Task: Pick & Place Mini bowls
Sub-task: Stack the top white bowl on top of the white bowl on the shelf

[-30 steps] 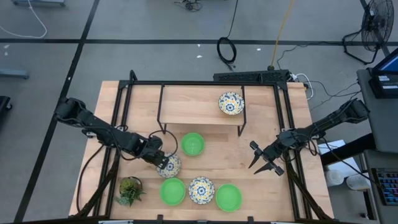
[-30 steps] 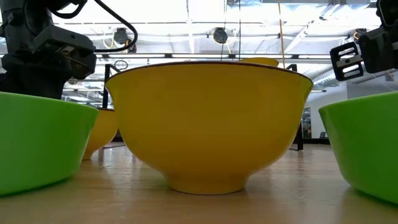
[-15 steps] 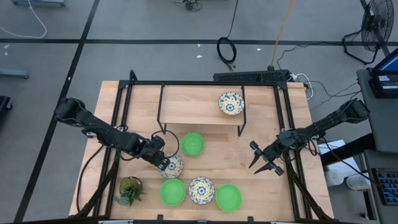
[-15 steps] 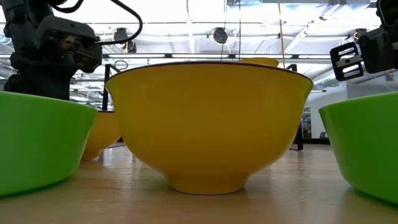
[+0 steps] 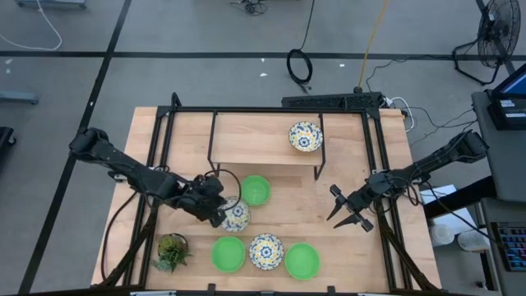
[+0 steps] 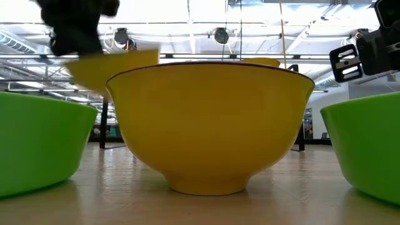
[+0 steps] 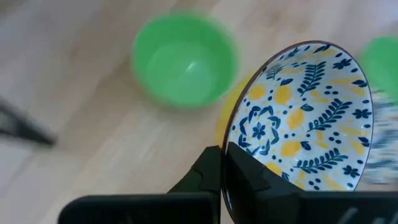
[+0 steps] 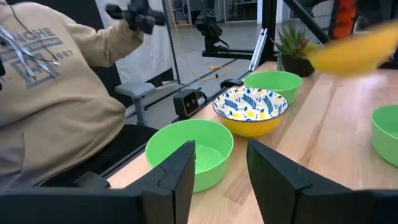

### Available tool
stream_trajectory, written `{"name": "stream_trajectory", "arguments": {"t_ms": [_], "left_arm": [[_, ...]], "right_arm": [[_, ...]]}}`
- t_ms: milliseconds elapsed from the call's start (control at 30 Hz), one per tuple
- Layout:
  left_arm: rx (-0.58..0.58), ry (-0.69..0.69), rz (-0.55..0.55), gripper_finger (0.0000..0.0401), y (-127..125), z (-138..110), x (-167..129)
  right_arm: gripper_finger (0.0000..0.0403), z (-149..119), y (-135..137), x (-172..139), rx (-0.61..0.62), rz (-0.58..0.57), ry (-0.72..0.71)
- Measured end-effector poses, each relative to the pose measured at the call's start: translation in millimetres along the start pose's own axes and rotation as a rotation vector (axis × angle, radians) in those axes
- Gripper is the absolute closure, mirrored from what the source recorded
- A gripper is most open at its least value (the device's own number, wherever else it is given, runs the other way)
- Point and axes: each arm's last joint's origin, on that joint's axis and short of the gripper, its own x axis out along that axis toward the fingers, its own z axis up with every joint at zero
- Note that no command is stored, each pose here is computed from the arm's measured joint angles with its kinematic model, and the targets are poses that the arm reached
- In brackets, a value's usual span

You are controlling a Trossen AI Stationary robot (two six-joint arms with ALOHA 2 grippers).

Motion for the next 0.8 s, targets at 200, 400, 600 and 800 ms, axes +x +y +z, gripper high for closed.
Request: {"name": "stream_trajectory", "arguments": {"t_ms": [200,400,600,800], "left_arm": [[0.296,-0.227,-0.148,0.0393,-31,18,-20],[0.700,-0.516,-0.276,0.0394,-61,29,-29],[0.900,-0.798,-0.141,0.0394,-81,42,-18],[0.854,-0.925,0.328,0.0394,-70,74,10]], "right_arm": [[0.0271,0,0,0,0.000,0.000,0.000],[0.0271,0,0,0,0.000,0.000,0.000],[0.0271,1,0,0,-0.004,0.001,-0.014],[0.0271,11,-4,-1,0.004,-0.155,-0.129]]}}
